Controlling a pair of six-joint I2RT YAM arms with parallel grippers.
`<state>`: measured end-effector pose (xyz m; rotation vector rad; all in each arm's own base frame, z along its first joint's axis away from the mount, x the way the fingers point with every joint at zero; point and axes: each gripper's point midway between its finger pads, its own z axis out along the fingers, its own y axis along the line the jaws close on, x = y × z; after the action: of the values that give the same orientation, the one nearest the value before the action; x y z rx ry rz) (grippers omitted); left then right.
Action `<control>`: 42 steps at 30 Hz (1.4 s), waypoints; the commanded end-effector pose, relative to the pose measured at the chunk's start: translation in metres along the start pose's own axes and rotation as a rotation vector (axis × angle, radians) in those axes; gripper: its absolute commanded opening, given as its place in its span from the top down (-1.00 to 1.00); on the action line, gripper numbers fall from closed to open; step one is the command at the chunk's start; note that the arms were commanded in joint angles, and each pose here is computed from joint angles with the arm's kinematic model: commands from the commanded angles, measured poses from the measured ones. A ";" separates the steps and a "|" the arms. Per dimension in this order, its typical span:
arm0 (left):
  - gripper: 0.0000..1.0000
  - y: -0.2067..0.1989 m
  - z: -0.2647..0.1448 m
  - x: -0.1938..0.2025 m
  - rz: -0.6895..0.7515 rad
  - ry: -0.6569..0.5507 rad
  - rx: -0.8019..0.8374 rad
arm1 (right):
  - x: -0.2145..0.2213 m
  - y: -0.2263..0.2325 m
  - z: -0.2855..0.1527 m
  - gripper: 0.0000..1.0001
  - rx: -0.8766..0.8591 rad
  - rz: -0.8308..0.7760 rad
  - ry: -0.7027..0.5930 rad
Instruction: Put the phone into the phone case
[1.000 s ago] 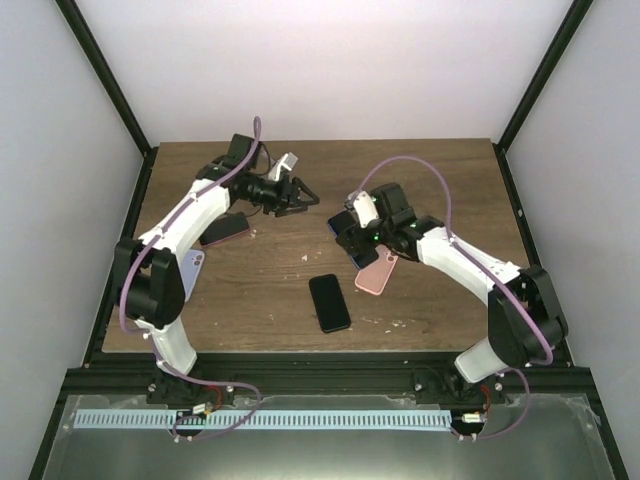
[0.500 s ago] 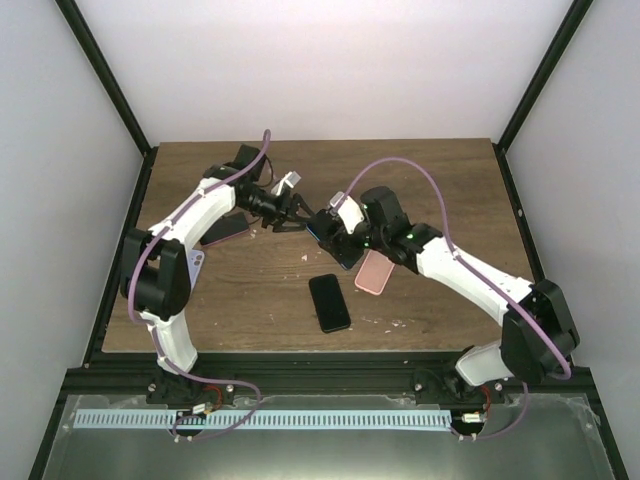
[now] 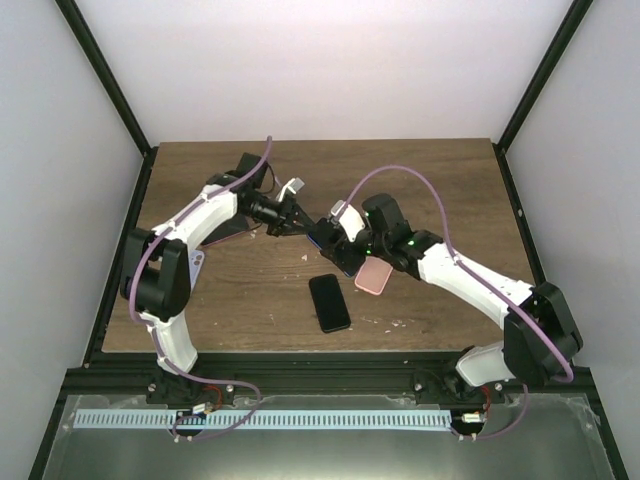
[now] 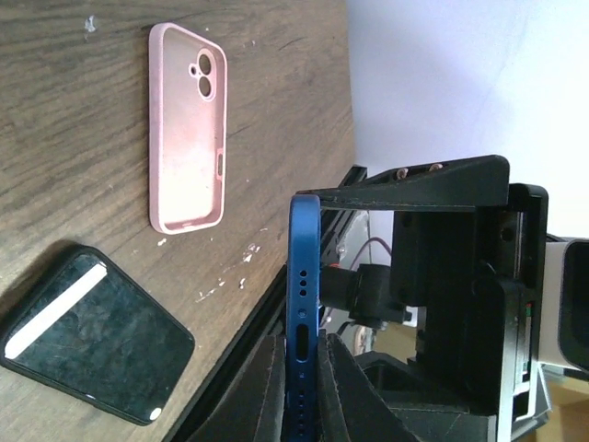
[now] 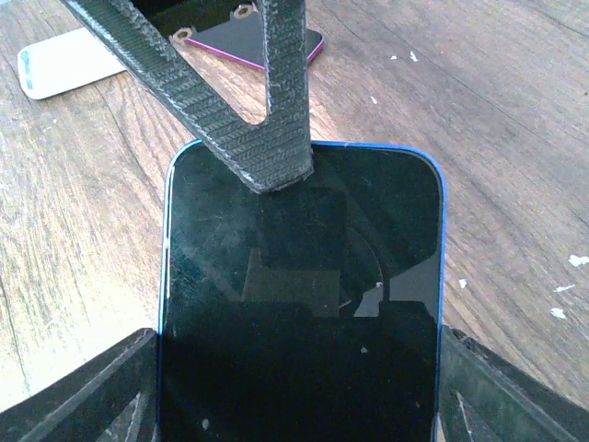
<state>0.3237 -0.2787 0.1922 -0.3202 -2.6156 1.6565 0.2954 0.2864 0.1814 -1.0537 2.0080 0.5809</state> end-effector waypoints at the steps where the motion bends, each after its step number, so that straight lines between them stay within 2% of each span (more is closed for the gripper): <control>1: 0.95 0.002 -0.002 0.003 -0.020 -0.018 0.001 | -0.036 0.000 -0.017 -0.46 0.027 -0.044 -0.129; 5: 1.00 0.003 -0.006 -0.002 -0.032 -0.048 0.006 | -0.040 0.002 -0.026 -0.86 0.026 0.007 -0.144; 7: 1.00 0.002 -0.012 -0.008 -0.030 -0.080 0.012 | -0.042 0.002 -0.035 -0.99 0.038 0.043 -0.165; 11: 1.00 0.003 -0.031 -0.017 -0.030 -0.172 0.007 | -0.044 -0.008 -0.057 -1.00 0.109 0.124 -0.163; 15: 1.00 0.019 -0.058 -0.022 -0.065 -0.281 -0.050 | -0.031 -0.042 -0.069 -0.98 0.236 0.221 -0.074; 17: 1.00 0.030 -0.070 -0.023 -0.092 -0.337 -0.072 | -0.013 -0.066 -0.068 -0.82 0.295 0.298 0.004; 19: 1.00 0.036 -0.080 -0.021 -0.107 -0.385 -0.086 | 0.011 -0.086 -0.061 -0.34 0.339 0.349 0.094; 21: 1.00 0.038 -0.087 -0.017 -0.101 -0.410 -0.106 | 0.031 -0.098 -0.056 -0.02 0.385 0.364 0.176; 26: 1.00 0.040 -0.096 -0.006 -0.082 -0.451 -0.181 | 0.070 -0.119 -0.037 0.36 0.443 0.373 0.355; 32: 1.00 0.036 -0.106 0.010 -0.047 -0.493 -0.246 | 0.106 -0.133 -0.015 0.40 0.458 0.367 0.493; 37: 1.00 0.029 -0.113 0.020 -0.021 -0.514 -0.270 | 0.123 -0.154 -0.007 0.40 0.484 0.373 0.522; 42: 1.00 0.030 -0.110 0.026 -0.024 -0.503 -0.255 | 0.134 -0.159 0.004 0.39 0.424 0.386 0.523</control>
<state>0.3233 -0.1616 0.2074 0.1965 -3.1839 1.5271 0.3646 0.1327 0.0568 -0.5629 2.7228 0.0062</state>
